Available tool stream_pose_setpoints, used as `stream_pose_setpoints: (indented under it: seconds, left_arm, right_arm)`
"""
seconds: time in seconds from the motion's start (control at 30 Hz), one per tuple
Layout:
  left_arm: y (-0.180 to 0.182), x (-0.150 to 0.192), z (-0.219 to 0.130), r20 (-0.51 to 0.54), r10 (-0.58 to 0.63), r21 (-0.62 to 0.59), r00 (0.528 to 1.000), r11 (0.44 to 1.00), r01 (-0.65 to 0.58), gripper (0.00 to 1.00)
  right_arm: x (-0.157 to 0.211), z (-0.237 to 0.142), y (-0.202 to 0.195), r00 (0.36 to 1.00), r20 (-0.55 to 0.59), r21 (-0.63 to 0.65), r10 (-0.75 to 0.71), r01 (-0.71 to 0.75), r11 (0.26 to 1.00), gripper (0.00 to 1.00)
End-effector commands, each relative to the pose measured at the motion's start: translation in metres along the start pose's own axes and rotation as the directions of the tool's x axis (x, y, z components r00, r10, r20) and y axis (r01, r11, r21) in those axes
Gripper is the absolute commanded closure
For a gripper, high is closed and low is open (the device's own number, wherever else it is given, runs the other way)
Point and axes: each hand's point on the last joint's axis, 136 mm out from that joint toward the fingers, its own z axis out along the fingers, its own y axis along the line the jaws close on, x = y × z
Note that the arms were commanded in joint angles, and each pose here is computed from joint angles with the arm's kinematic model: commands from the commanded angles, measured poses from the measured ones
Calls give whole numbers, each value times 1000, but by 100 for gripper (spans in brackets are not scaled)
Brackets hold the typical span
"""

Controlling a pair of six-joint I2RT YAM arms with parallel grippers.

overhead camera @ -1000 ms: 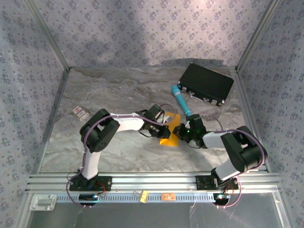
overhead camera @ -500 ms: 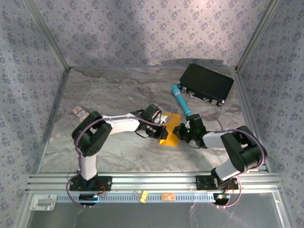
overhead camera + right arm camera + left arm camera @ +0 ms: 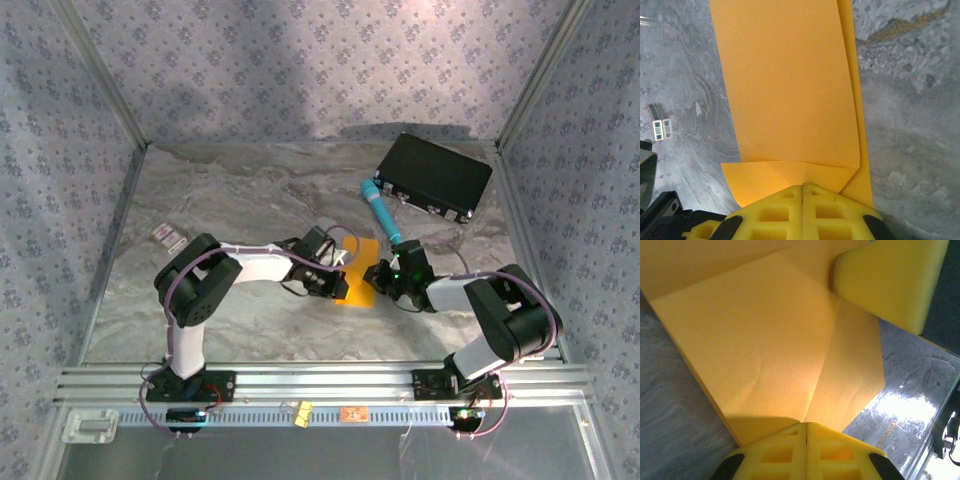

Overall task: Fold a paper plane with a square sheet of paper (pick it up from the middle)
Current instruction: Fold the triangle a second time at the center of the table.

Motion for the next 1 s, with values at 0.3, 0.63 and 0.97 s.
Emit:
stream_pose_setpoints:
  seconds: [0.3, 0.63, 0.97]
  left_arm:
    - [23, 21, 0, -39, -61, -53, 997, 997, 59, 98]
    - [30, 19, -1, -26, -83, -56, 996, 995, 81, 100]
    - [31, 18, -3, -18, -89, -55, 996, 995, 88, 100]
  right_arm:
    - [2, 0, 2, 998, -26, 26, -59, 60, 998, 96]
    - [30, 6, 26, 991, -64, -24, -119, 118, 993, 96]
    - [55, 9, 14, 991, -84, 22, -107, 109, 994, 97]
